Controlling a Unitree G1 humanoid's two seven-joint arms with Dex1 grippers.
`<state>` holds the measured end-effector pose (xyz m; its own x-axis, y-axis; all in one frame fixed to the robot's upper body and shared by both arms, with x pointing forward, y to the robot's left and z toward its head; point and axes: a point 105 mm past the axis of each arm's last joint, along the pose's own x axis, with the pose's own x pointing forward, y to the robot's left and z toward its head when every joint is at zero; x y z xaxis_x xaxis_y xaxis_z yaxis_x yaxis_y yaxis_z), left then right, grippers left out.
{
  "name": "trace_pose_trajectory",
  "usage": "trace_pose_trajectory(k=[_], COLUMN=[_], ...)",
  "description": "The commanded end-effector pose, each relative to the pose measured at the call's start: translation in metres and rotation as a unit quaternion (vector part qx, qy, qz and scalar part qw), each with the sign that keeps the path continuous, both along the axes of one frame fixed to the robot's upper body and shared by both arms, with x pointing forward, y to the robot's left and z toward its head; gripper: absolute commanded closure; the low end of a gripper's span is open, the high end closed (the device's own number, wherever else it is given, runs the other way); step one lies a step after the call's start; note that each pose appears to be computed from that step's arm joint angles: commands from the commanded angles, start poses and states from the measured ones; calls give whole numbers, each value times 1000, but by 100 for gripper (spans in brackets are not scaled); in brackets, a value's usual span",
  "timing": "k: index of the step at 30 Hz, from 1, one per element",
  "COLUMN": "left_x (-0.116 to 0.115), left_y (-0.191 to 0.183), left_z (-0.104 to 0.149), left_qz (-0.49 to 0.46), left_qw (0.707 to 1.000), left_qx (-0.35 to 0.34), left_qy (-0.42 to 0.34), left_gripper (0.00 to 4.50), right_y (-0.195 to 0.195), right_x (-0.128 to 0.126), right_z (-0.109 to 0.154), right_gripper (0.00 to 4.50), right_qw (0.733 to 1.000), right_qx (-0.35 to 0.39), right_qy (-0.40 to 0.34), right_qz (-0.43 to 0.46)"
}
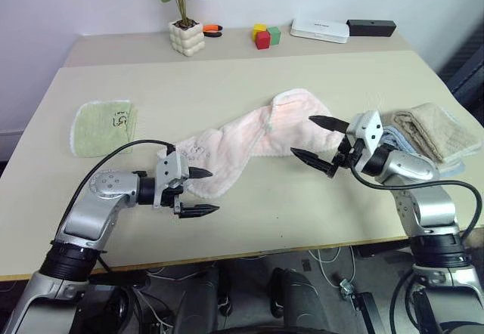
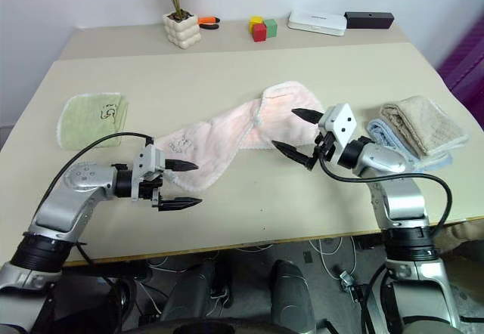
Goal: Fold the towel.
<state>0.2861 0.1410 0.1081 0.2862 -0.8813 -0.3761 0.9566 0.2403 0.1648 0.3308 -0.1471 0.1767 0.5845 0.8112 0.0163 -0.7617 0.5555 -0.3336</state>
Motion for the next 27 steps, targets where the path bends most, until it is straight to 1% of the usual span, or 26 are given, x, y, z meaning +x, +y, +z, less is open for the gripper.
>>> trace_pose_trajectory(k=[1,4,6,7,8,10,13,14,15,16,17,19,21,23,25,26,27], left_x=[2,9,12,11,11,10,9,9,10,10,11,12,10,0,-17,-24,-30], left_y=[6,1,5,-2,-10,-21,-26,-25,-24,-22,-20,-16,-12,-8,0,5,11], left_z=[-4,-13,-19,-28,-35,-43,-47,-46,-46,-45,-44,-36,-22,-7,12,17,22], left_qz=[19,42,54,55,56,56,47,46,47,48,47,43,36,19,-4,-9,-11], left_qw=[999,998,997,997,997,998,998,998,998,998,998,998,999,1000,997,996,996], left_qx=[27,38,40,45,45,41,43,41,41,41,44,38,15,-25,-68,-77,-78], left_qy=[-21,-27,-23,-13,-5,0,-1,-1,-1,-2,-2,-5,-14,4,25,40,37], left_gripper=[0,0,0,0,25,86,226,295,337,392,438,445,445,445,445,445,445], right_y=[16,17,23,19,17,14,17,20,20,22,23,18,18,18,17,16,15], right_x=[0,-1,-1,-1,-2,-2,-2,-2,-2,-2,-1,0,2,6,13,16,19], right_z=[11,14,14,15,16,19,21,21,20,21,20,17,16,16,18,19,21], right_gripper=[4,4,4,4,1,0,0,0,0,0,0,0,0,0,0,0,0], right_qw=[999,999,999,999,999,998,998,998,998,998,998,998,998,998,998,997,997], right_qx=[10,21,22,22,20,19,22,23,24,25,25,28,32,32,35,35,37], right_qy=[-29,-32,-33,-35,-38,-43,-47,-48,-48,-49,-48,-48,-49,-53,-59,-63,-67], right_qz=[20,28,31,32,32,31,32,33,33,33,32,25,21,16,7,2,-2])
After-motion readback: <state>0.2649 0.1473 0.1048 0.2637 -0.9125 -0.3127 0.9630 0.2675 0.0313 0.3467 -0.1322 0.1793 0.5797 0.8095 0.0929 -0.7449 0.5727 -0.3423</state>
